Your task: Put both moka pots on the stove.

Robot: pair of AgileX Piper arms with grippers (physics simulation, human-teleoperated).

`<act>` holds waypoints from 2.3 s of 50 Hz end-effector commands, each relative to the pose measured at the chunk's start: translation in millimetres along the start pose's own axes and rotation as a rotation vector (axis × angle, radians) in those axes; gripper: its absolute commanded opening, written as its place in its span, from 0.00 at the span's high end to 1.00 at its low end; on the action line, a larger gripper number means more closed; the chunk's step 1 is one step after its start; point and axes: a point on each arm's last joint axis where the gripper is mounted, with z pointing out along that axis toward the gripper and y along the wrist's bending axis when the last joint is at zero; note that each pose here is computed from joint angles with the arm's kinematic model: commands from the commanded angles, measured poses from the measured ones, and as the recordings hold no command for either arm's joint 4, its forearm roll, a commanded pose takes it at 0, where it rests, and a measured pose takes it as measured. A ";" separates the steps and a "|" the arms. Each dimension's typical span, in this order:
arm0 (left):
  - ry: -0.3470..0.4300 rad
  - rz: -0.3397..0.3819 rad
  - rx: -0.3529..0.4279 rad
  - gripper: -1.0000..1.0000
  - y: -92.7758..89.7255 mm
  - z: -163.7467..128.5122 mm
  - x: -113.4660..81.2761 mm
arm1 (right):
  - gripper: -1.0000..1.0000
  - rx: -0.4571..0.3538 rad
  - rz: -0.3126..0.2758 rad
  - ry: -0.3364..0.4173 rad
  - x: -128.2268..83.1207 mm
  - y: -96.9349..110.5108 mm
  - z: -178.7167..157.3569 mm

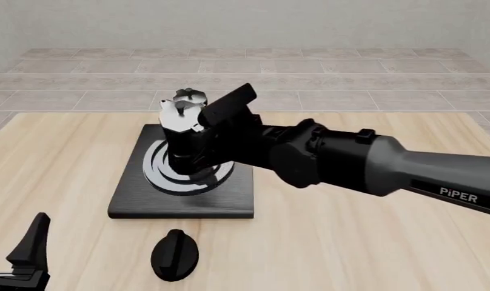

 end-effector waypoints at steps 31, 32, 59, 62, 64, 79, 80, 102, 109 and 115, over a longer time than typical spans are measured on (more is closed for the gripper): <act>0.001 -0.002 -0.003 0.00 0.1 0.0 0.3 | 1.00 0.027 0.025 -0.056 -17.2 -12.4 14.4; 0.000 -0.002 -0.003 0.00 0.2 0.0 0.1 | 1.00 0.025 0.026 -0.057 -17.4 -11.4 14.6; 0.001 -0.002 -0.003 0.00 0.2 0.0 -0.3 | 1.00 0.013 0.040 -0.032 -3.1 -6.2 29.2; 0.000 -0.002 -0.003 0.00 0.2 0.0 -0.3 | 1.00 0.016 0.044 -0.030 -2.5 -7.5 30.3; 0.001 -0.002 -0.003 0.00 0.2 0.0 -0.2 | 1.00 0.017 0.045 -0.030 -2.1 -7.8 31.4; 0.001 -0.003 -0.005 0.00 0.3 -0.1 -0.9 | 1.00 0.011 0.059 -0.026 5.2 -5.2 37.4; 0.001 -0.003 -0.004 0.00 0.4 -0.1 -1.3 | 1.00 0.011 0.060 -0.025 5.8 -5.2 37.9; 0.000 -0.002 -0.005 0.00 0.5 -0.2 -2.0 | 1.00 0.009 0.082 -0.010 16.9 -3.8 42.5; 0.000 -0.002 -0.005 0.00 0.3 0.0 -0.5 | 1.00 0.008 0.085 -0.001 20.3 -3.3 45.1; 0.001 -0.002 -0.005 0.00 0.3 0.0 0.1 | 1.00 0.006 0.087 0.004 21.3 -2.5 45.9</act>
